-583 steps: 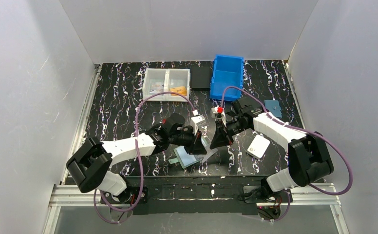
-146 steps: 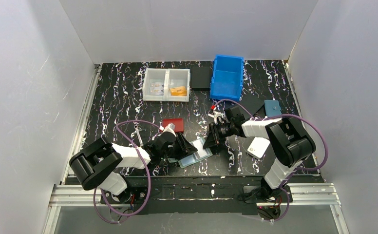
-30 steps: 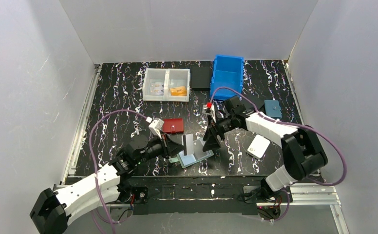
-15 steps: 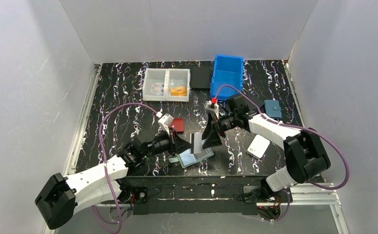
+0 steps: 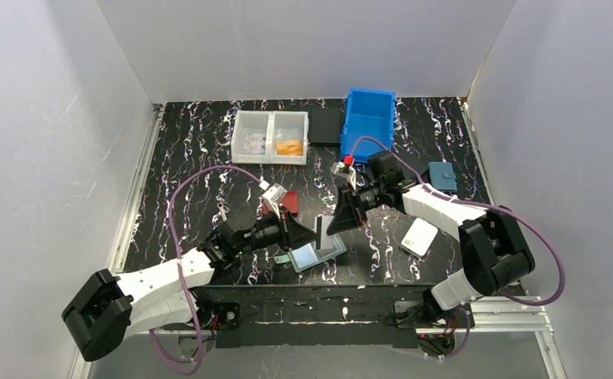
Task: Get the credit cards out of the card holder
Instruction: Remove the credit card from the card holder.
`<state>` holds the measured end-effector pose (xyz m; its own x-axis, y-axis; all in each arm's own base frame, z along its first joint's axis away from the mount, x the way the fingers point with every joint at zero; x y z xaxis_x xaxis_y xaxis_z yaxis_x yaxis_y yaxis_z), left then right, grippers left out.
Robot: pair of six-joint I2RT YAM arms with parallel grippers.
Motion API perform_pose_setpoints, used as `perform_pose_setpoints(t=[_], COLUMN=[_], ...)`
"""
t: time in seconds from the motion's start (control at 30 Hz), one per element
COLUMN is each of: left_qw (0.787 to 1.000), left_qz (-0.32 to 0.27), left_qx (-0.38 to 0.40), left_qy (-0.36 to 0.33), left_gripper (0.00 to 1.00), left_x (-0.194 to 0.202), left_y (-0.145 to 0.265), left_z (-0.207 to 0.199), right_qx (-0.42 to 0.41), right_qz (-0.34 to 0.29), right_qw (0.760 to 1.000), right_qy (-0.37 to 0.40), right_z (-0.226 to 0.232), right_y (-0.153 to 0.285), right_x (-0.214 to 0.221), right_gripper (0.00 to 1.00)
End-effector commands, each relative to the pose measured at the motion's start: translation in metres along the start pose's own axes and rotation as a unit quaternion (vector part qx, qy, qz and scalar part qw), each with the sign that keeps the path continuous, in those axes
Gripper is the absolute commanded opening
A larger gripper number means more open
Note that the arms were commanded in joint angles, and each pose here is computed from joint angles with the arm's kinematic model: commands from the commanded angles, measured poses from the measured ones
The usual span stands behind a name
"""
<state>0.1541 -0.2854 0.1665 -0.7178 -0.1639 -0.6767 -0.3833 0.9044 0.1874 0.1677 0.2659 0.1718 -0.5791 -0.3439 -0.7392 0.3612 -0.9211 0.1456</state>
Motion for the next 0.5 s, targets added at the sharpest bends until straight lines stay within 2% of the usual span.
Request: perform_pose_setpoints(t=[0.0,0.1,0.17,0.23,0.3,0.4,0.43,0.47], left_qw=[0.999,0.991,0.977,0.963,0.948,0.927,0.916,0.894], left_qz=[-0.037,-0.077,-0.115,-0.145,-0.161,-0.175,-0.178,-0.179], left_qx=[-0.001,-0.038,-0.049,-0.048,-0.03,-0.01,-0.005,0.002], left_qy=[0.029,0.102,0.172,0.221,0.275,0.332,0.36,0.41], left_gripper=[0.22,0.68,0.92,0.98,0.98,0.98,0.98,0.98], left_x=[-0.013,-0.016,-0.02,-0.025,-0.031,-0.039,-0.041,-0.045], left_y=[0.0,0.007,0.017,0.026,0.034,0.04,0.041,0.04], left_z=[-0.005,0.009,0.016,0.019,0.016,0.009,0.007,0.005], right_qx=[0.002,0.06,0.112,0.153,0.192,0.25,0.258,0.263], right_qz=[-0.002,0.016,0.053,0.083,0.113,0.156,0.173,0.197], right_qw=[1.0,0.996,0.987,0.975,0.956,0.909,0.89,0.859], right_qy=[0.022,0.063,0.106,0.141,0.189,0.294,0.335,0.394], right_z=[-0.002,-0.012,-0.02,-0.026,-0.027,-0.026,-0.023,-0.018], right_y=[0.002,0.009,0.02,0.03,0.042,0.065,0.071,0.079], right_x=[-0.005,-0.005,-0.003,-0.006,-0.016,-0.045,-0.053,-0.062], right_gripper=[0.01,0.01,0.01,0.01,0.01,0.01,0.01,0.01])
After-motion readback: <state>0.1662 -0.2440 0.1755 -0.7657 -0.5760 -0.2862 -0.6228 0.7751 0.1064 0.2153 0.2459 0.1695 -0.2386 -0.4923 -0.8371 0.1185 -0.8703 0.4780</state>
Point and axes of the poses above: each gripper's point midway between its finger pads, its own y axis back along the fingers, its own z axis along the line the jaws close on, x = y × z, the point moved 2 cm from there along y, back along the fingers, and after that the axes turned 1 degree about y, right-handed, at the moved point
